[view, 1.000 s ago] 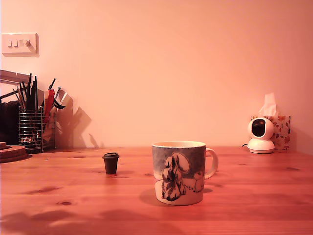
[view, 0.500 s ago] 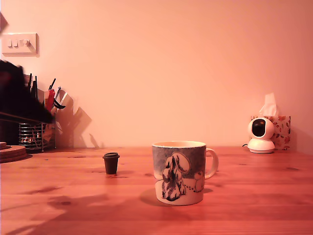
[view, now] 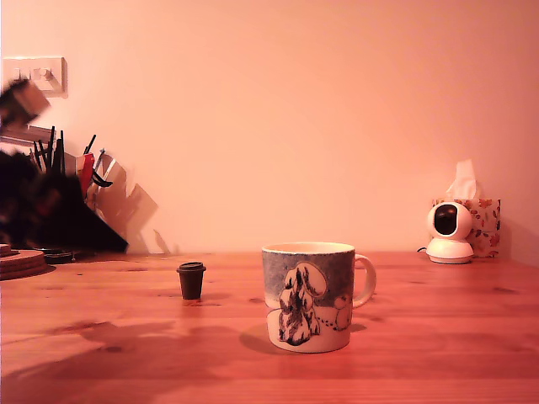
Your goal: Pick up the coffee capsules on the table and drop them inside the coffee cup
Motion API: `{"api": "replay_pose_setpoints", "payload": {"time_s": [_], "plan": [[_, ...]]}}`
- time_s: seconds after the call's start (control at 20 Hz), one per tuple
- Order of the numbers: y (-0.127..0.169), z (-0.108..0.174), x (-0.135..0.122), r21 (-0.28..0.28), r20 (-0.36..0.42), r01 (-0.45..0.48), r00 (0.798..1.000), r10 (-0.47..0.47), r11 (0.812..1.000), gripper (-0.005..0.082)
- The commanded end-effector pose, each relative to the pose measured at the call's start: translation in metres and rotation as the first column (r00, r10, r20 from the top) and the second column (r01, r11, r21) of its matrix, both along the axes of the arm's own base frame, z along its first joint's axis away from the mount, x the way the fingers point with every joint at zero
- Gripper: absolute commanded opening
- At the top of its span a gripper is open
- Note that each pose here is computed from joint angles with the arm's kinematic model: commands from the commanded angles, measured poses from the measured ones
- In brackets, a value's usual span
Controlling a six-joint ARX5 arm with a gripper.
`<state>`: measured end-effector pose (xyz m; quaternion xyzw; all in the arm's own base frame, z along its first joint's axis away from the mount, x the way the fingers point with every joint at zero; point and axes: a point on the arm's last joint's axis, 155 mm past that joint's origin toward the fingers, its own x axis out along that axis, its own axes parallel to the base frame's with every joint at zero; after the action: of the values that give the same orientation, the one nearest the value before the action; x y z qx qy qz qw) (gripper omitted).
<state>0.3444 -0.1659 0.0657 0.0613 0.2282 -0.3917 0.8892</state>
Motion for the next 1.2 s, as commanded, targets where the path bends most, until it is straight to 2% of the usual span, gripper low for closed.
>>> {"api": "replay_pose_setpoints", "payload": {"time_s": [0.0, 0.7, 0.95, 1.15], "plan": [[-0.002, -0.008, 0.005, -0.005, 0.007, 0.004, 1.000, -0.004, 1.000, 0.0462], [-0.004, -0.027, 0.037, -0.095, 0.083, -0.054, 0.995, 0.062, 0.994, 0.0462], [-0.010, -0.044, 0.045, -0.079, 0.062, -0.060, 0.996, 0.065, 0.995, 0.0462], [-0.023, -0.044, 0.057, -0.079, 0.081, -0.037, 0.996, 0.043, 0.996, 0.0462]]}}
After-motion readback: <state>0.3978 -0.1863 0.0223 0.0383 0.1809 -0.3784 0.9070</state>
